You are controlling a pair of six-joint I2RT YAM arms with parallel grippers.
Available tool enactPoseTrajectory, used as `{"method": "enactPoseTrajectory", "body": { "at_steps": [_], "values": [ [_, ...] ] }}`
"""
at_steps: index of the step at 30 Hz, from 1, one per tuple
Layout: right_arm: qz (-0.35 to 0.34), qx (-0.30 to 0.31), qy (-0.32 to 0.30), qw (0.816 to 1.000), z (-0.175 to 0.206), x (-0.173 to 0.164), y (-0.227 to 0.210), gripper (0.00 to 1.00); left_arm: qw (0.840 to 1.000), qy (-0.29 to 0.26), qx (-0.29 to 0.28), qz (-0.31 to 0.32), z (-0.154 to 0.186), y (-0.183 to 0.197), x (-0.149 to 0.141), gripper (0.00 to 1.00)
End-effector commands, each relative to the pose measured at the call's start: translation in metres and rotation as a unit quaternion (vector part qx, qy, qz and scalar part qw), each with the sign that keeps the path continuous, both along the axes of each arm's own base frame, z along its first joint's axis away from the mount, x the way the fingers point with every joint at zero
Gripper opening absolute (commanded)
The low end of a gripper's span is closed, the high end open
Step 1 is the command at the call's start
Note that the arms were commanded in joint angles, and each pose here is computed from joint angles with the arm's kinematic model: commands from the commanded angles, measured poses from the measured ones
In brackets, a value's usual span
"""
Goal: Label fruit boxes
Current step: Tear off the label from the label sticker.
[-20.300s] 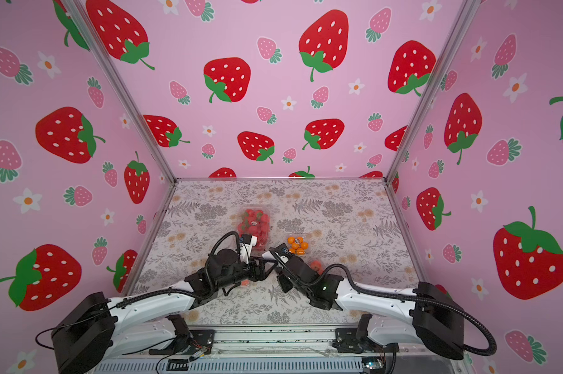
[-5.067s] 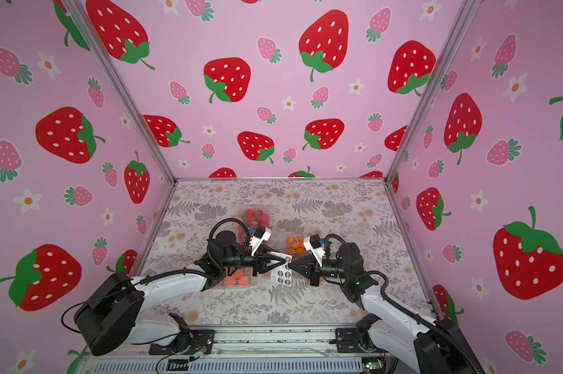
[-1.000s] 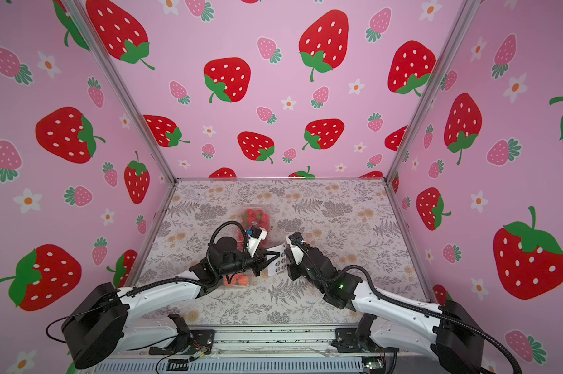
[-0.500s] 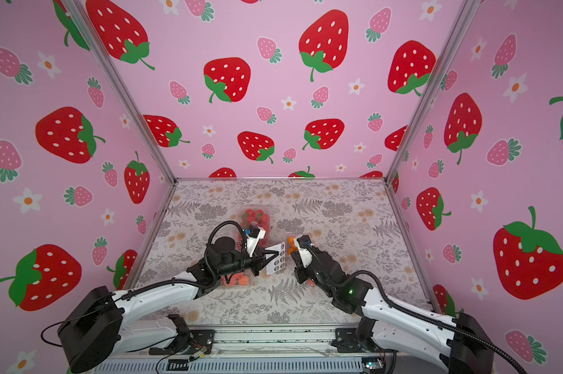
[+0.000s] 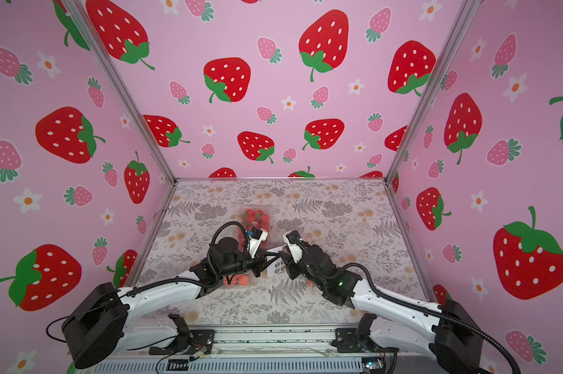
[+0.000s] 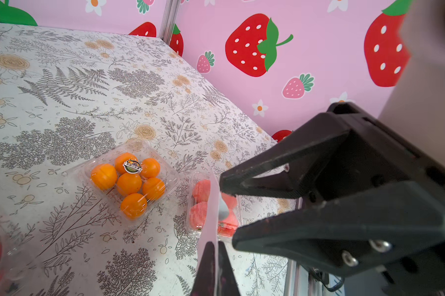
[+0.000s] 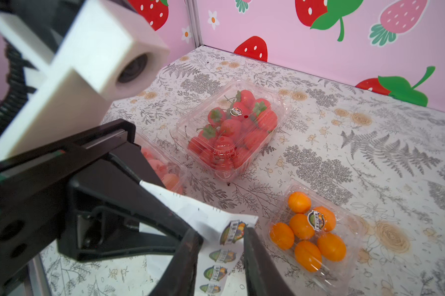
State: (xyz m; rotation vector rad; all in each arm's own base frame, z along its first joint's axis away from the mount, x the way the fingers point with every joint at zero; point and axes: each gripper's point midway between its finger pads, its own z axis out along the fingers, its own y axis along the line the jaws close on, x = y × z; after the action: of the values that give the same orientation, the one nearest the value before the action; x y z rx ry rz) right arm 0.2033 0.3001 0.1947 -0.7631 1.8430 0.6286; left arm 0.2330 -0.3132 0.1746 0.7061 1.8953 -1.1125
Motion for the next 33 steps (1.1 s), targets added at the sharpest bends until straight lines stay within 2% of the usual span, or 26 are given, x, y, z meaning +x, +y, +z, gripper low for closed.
{"method": "enactPoseTrajectory", "body": {
  "at_steps": [1, 4, 6, 13, 23, 33],
  "values": [
    [-0.008, 0.017, -0.016, 1.0, 0.016, 0.006, 0.004, 0.19, 0.999, -0.024, -0.021, -0.011, 0.02, -0.005, -0.001, 0.0],
    [-0.009, 0.018, -0.015, 1.0, 0.014, 0.006, 0.003, 0.04, 0.999, -0.025, -0.02, -0.012, 0.02, -0.005, -0.002, 0.0],
    [-0.016, 0.017, -0.014, 1.0, 0.013, 0.006, -0.001, 0.0, 0.999, -0.025, -0.02, -0.011, 0.02, -0.004, -0.002, 0.0],
    [-0.054, -0.001, -0.013, 0.998, 0.001, 0.01, -0.021, 0.0, 0.999, -0.026, -0.018, -0.006, 0.019, -0.002, -0.002, 0.0],
    [-0.051, 0.001, -0.011, 0.999, 0.0, 0.002, -0.032, 0.0, 1.0, -0.026, -0.017, -0.002, 0.02, -0.001, -0.001, 0.0],
    [-0.077, 0.004, -0.021, 0.997, 0.004, 0.004, -0.047, 0.0, 0.999, -0.03, -0.013, 0.003, 0.022, 0.002, -0.002, 0.0]
  ]
}}
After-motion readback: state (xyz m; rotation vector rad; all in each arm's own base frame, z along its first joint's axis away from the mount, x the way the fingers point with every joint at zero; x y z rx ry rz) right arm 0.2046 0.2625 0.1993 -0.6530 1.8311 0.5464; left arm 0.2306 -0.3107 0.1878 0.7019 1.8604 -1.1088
